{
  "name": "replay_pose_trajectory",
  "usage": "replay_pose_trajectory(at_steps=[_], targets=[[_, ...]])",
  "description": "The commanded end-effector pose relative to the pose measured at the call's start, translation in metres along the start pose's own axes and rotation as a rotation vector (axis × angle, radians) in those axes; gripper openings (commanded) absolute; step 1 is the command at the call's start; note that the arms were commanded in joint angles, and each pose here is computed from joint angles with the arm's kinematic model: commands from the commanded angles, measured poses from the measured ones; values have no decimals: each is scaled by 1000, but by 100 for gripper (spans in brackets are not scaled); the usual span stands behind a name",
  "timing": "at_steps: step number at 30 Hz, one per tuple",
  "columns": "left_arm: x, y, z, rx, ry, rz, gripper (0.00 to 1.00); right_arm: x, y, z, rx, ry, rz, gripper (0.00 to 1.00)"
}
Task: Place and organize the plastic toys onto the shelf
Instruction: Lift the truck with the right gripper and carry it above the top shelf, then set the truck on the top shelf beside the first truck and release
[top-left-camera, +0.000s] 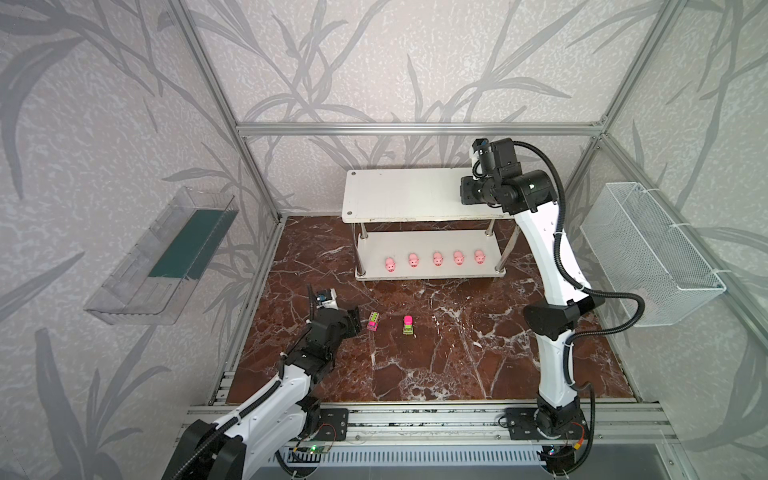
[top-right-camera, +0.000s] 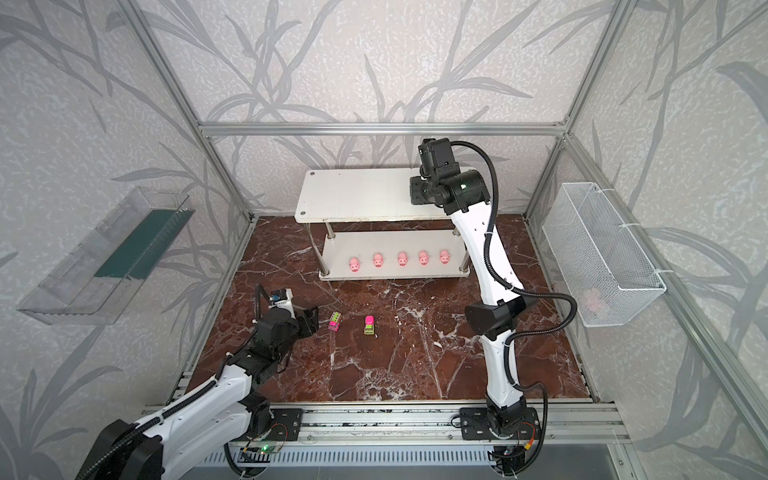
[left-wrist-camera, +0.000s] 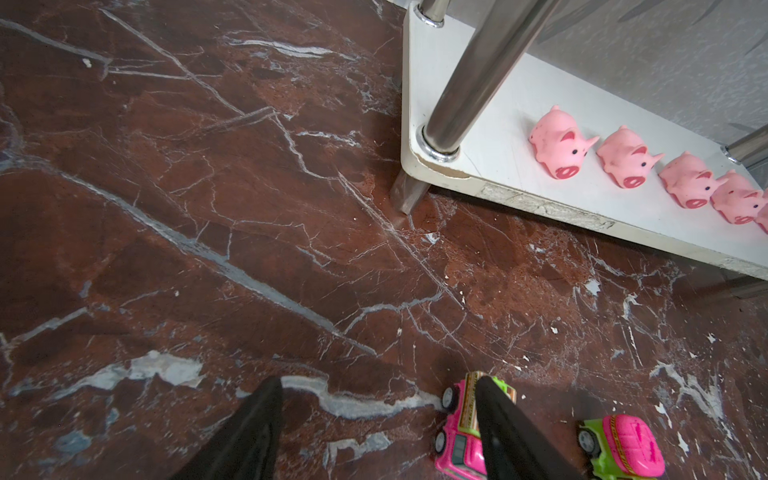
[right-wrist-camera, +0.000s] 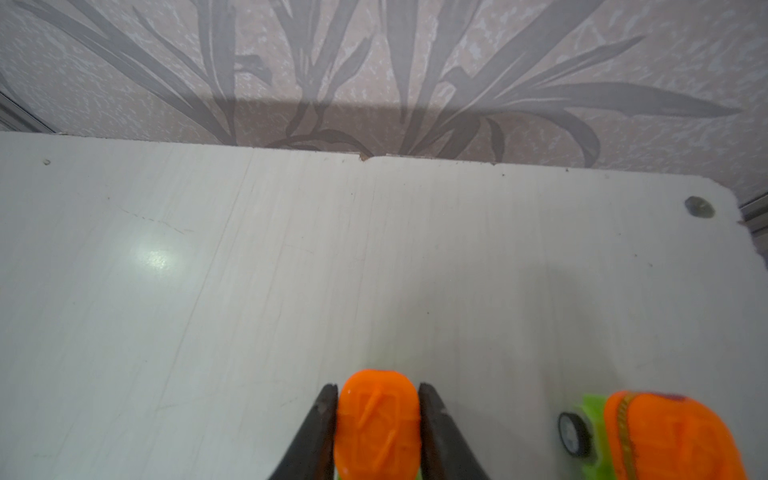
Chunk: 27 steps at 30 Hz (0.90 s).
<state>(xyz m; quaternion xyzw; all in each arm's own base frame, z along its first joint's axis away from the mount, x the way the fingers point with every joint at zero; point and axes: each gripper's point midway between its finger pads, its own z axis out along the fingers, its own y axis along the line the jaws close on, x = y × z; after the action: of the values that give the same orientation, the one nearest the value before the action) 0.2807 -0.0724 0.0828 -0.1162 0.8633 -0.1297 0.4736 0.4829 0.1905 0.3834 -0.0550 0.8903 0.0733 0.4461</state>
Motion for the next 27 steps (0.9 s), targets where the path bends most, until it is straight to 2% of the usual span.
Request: replay_pose_trajectory(at_steps=[1,8,12,21,27], targets=[[-1,2,0,-12,-16,-2,71,-2,0,1,-23,-1,15,39],[1,4,0,-14,-13,-7,71,-14,3,-8,-84,-37,44,52],[1,4,0,-14,-13,-7,71,-35,9,-26,-132,-121,50,58],[1,3,0,-11,-13,-9,71,-82,13,-88,-192,-333,24,61],[1,4,-1,-14,-14,-10,71,-90,20,-144,-268,-428,-28,61]])
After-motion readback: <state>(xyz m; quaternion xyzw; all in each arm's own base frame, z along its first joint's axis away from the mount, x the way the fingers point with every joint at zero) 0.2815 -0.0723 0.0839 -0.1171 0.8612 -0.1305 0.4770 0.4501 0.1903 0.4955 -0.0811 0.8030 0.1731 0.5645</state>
